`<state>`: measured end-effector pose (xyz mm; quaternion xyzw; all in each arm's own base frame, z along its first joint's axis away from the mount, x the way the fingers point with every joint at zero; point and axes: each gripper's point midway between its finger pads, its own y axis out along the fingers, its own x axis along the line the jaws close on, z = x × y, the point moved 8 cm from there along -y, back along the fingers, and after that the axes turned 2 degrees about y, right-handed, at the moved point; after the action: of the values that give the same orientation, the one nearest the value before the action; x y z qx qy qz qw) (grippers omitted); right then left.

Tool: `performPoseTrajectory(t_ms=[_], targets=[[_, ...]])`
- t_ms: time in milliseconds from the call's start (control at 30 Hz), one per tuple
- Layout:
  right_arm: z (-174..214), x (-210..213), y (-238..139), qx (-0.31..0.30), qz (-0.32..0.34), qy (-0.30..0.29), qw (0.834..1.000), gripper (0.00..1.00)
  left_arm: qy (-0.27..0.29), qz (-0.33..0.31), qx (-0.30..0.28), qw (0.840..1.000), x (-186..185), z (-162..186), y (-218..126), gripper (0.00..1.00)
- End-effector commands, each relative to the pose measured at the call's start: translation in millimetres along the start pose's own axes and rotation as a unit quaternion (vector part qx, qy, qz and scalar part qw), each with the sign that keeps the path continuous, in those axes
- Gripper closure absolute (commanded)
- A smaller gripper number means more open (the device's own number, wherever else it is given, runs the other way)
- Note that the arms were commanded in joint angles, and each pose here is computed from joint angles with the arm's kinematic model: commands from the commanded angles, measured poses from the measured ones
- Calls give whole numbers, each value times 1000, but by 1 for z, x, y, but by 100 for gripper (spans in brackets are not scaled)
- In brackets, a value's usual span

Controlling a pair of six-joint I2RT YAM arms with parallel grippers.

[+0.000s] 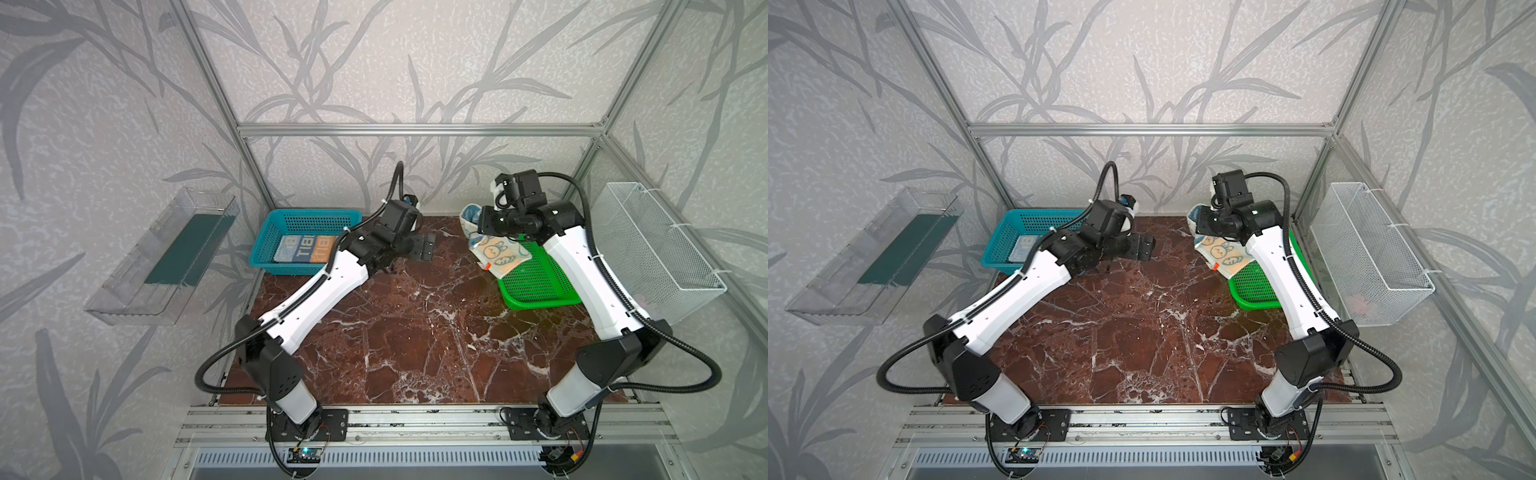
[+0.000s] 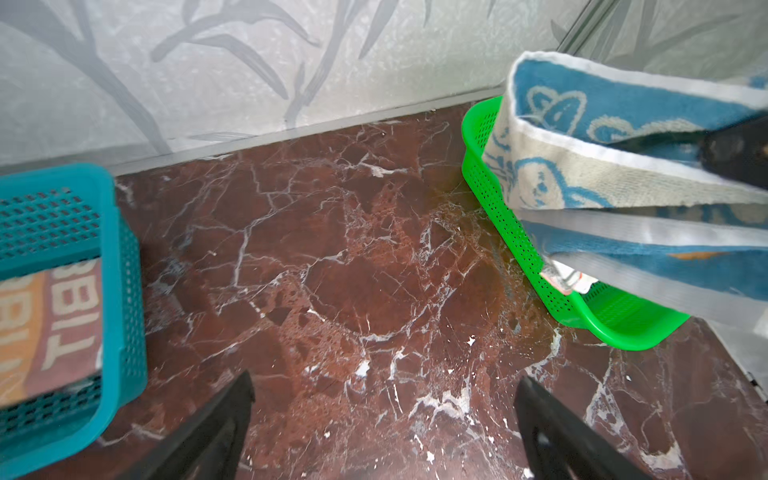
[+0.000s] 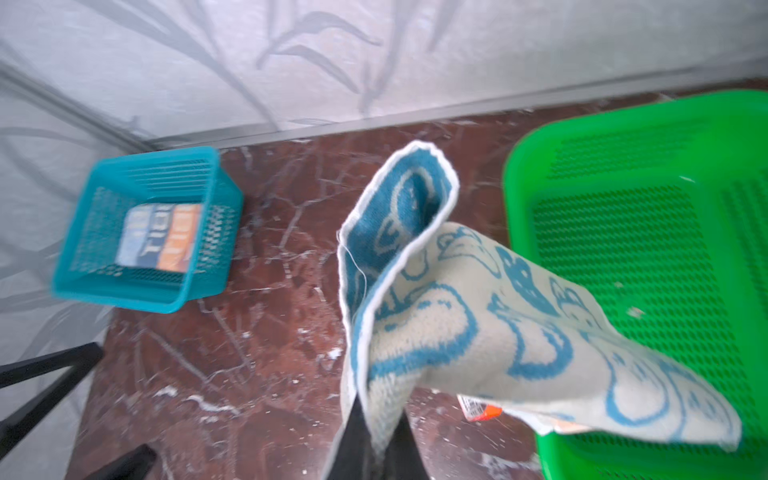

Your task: Fold and stack the towels

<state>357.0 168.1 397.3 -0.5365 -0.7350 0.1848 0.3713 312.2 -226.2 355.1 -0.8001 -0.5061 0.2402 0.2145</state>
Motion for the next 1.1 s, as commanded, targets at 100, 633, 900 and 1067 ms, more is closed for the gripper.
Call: performPoseTrajectory(t_ms=[100,633,900,1067], targets=[[22,67,30,74,-74,-8,994,100,-65,-5,-43,997,27,22,-36,1],[117,-64,181,264,-15,106,959,63,-119,-74,12,990,67,71,-30,1],[126,-63,152,269,-13,52,962,29,-146,-59,73,985,65,97,3,1],[159,-41,155,302,-41,3,952,22,-156,-66,86,982,68,105,7,1]])
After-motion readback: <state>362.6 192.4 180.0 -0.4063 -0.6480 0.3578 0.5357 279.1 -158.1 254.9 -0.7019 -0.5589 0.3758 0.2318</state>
